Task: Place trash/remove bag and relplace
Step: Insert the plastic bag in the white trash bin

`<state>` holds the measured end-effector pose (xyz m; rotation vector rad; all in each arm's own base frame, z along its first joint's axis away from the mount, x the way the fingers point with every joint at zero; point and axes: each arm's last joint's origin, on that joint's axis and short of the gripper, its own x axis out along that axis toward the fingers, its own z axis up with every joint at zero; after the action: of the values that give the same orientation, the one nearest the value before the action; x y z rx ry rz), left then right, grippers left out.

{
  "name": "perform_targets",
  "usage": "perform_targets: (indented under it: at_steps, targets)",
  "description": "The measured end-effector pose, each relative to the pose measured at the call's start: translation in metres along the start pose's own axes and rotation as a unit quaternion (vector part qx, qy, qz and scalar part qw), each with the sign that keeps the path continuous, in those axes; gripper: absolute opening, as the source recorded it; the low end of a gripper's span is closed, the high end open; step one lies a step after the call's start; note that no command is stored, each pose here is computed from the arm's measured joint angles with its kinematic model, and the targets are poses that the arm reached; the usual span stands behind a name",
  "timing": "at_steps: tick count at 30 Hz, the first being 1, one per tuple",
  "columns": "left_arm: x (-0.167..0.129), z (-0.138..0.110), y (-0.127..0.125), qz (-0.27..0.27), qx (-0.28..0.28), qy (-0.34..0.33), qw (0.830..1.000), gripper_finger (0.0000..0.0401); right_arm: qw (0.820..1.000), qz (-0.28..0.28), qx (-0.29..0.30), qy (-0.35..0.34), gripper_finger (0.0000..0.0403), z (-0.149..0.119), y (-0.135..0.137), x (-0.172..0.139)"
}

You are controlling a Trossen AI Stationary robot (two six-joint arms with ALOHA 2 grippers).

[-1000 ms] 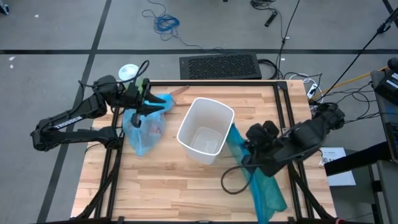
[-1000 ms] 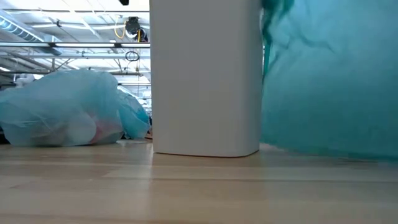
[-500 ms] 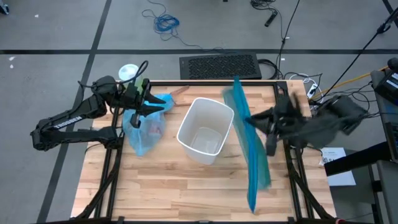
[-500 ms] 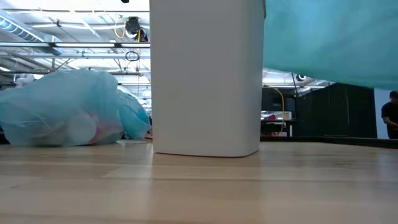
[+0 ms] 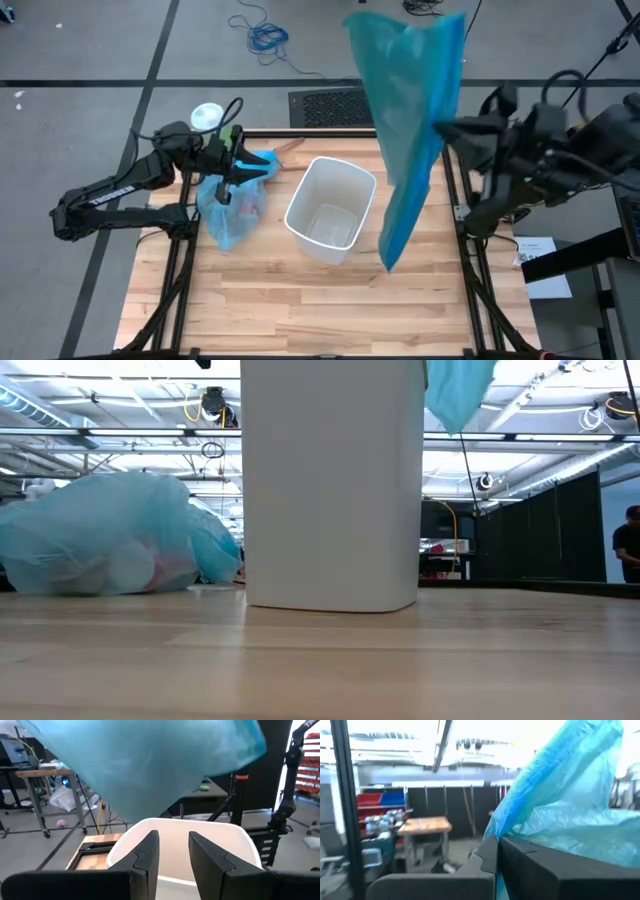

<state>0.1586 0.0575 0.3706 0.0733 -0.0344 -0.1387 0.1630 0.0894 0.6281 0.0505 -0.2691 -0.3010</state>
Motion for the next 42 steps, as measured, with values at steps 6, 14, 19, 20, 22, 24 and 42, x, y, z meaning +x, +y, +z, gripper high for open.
perform_targets:
  at_steps: [6,14,19,20,22,24,42]
  targets:
    - [0.017,-0.004,-0.003,-0.034,0.046,-0.004,0.998,0.0102,0.999,-0.011,-0.043,-0.013,0.0,0.002,-0.002,0.003]
    - [0.054,0.002,-0.017,-0.102,0.093,-0.094,0.986,0.0102,0.997,-0.036,-0.072,-0.007,0.0,-0.006,-0.002,0.018]
    - [0.071,0.001,-0.025,-0.126,0.106,-0.128,0.978,0.0102,0.992,-0.064,-0.105,-0.015,0.0,-0.008,-0.005,0.029]
    - [0.074,0.001,-0.026,-0.13,0.11,-0.135,0.976,0.0102,0.991,-0.069,-0.111,-0.017,0.0,-0.007,-0.006,0.03]
    - [0.079,0.0,-0.03,-0.137,0.12,-0.147,0.972,0.0102,0.989,-0.074,-0.123,-0.022,0.0,-0.007,-0.009,0.033]
    - [0.085,-0.003,-0.033,-0.144,0.122,-0.152,0.97,0.0102,0.989,-0.069,-0.126,-0.031,0.0,-0.007,-0.013,0.036]
    - [0.118,0.003,-0.035,-0.06,0.14,-0.183,0.971,0.0103,0.984,-0.025,-0.118,-0.13,0.0,-0.001,-0.02,0.058]
